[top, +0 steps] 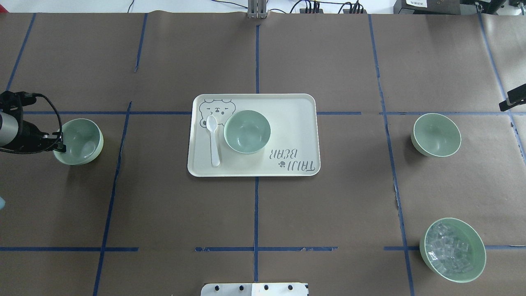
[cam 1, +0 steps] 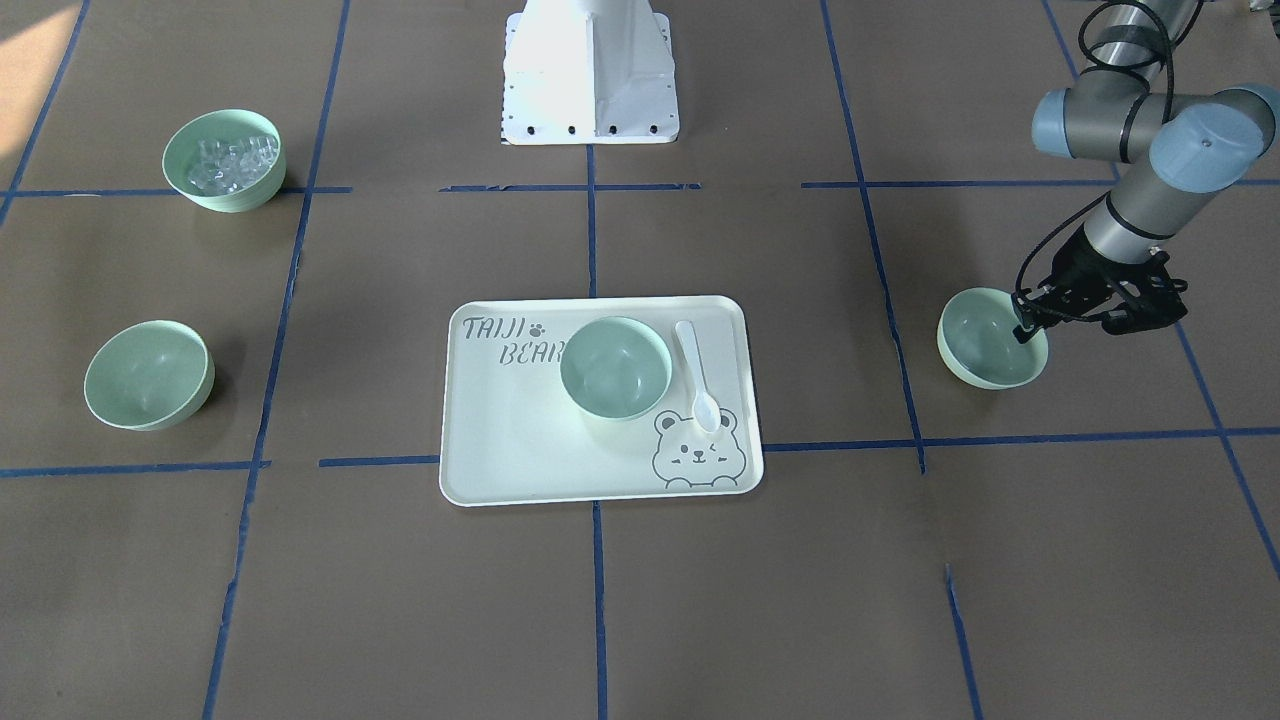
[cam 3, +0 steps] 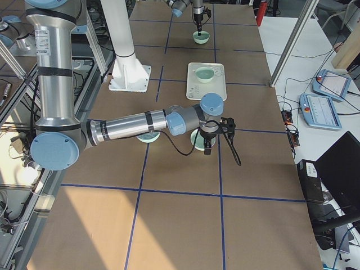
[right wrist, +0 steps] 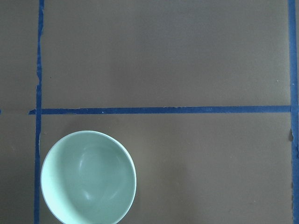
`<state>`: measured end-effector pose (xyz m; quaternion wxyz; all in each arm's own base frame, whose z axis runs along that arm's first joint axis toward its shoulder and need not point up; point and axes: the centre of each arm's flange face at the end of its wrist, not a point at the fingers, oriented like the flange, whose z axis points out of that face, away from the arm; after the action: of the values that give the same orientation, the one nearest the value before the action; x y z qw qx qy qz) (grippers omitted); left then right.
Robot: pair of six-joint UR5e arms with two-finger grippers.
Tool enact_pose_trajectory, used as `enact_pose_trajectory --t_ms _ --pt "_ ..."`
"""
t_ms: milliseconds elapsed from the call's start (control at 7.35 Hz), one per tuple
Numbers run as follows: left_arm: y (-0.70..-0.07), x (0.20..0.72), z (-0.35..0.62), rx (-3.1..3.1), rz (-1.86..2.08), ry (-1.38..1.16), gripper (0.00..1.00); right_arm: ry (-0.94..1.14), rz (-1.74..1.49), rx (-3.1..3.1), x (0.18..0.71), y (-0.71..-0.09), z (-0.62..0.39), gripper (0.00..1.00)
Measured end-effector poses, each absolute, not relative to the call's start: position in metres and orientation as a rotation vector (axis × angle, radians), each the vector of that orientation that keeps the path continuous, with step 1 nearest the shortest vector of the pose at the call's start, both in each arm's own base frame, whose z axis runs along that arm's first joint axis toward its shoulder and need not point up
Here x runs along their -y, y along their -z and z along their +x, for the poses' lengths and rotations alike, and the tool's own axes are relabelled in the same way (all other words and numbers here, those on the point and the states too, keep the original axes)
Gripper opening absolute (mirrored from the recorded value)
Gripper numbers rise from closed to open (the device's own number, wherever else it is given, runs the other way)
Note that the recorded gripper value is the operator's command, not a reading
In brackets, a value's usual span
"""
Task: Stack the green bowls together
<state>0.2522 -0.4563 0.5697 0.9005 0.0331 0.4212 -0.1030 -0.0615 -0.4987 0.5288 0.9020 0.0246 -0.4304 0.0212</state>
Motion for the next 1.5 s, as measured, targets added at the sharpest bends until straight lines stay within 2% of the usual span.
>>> enact_pose_trajectory --t_ms 272,544,1088,1496 --pt "-0.549 0.449 0.239 -0.907 0.050 0.205 0.00 -0.041 0.053 0.865 0.500 -0.537 -0.065 1.00" --pt "-0.507 0.462 0.232 -0.950 -0.003 0.234 0.00 -0.030 0.075 0.834 0.504 -0.564 -0.078 1.00" --pt "-0.370 0.519 0.270 -1.013 -0.096 0.453 0.00 -0.039 0.086 0.859 0.501 -0.591 -0.128 1.00" --pt "-0.298 0.517 0.324 -1.043 -0.195 0.543 0.00 -0.056 0.068 0.882 0.492 -0.593 -0.167 1.00"
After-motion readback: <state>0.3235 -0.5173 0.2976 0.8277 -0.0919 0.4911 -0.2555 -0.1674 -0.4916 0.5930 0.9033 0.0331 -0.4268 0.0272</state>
